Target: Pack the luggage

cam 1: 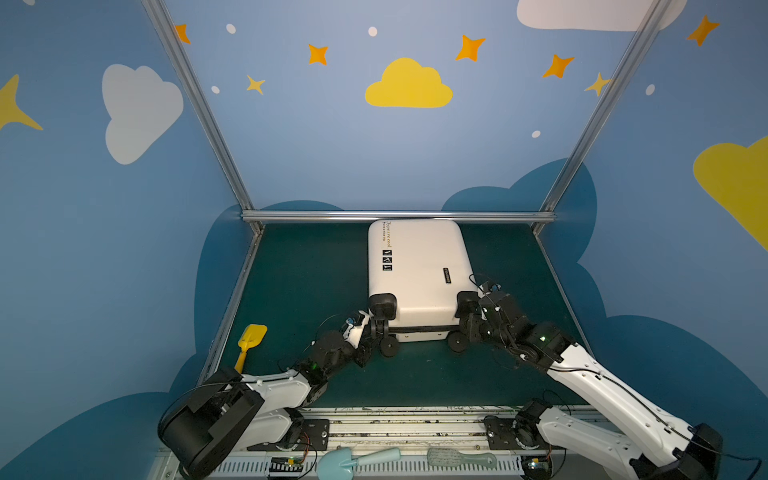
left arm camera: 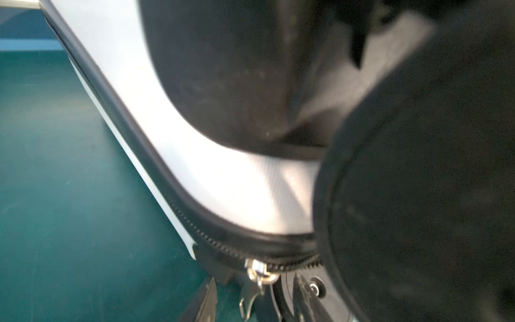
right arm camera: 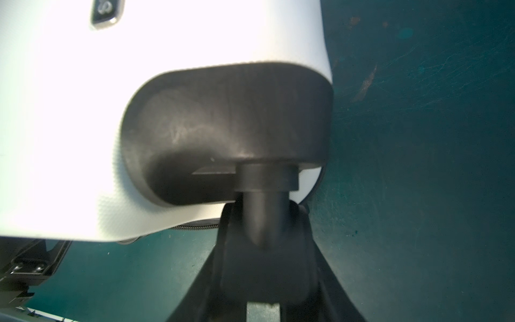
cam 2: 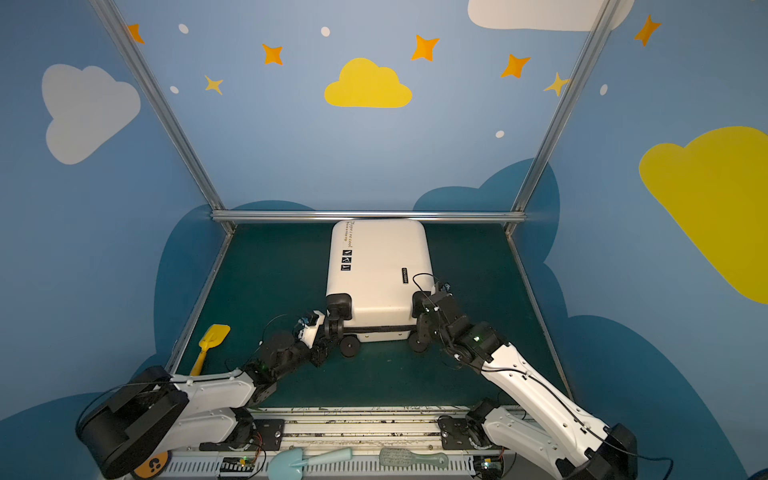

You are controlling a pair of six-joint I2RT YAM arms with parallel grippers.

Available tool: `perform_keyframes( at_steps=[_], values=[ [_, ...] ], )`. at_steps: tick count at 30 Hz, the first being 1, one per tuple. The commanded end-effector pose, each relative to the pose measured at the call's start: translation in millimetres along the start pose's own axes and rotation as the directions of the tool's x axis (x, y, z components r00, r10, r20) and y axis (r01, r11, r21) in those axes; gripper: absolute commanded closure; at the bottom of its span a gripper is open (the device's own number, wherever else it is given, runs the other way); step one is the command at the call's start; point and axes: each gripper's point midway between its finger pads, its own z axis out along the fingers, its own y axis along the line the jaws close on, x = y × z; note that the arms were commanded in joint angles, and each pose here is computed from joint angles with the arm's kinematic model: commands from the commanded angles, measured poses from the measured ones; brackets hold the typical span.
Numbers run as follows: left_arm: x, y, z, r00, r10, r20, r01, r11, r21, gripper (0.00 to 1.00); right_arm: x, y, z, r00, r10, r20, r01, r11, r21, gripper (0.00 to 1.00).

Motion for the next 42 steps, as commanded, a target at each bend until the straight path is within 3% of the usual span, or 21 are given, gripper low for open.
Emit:
perform_keyframes(
  at_steps=[1,20,42],
  values=[
    [-13.5,-4.4,2.6,0.999,0.024,0.041,-0.025,1.000,0.018,0.57,38.5,7.0,24.6,0.984,-0.036,-0.172,0.031,0.999,-0.034,1.00],
    [-12.9,-1.5,-6.7,0.999,0.037,0.022,-0.037,0.999,-0.002,0.67,40.8,6.9,26.8,0.982,-0.032,-0.184,0.027,0.999,-0.031,1.00],
    [-15.5,-1.6,-6.6,0.999,0.029,0.030,-0.029,1.000,0.000,0.70,39.5,5.9,25.1,0.983,-0.031,-0.180,0.027,0.999,-0.027,1.00]
  ],
)
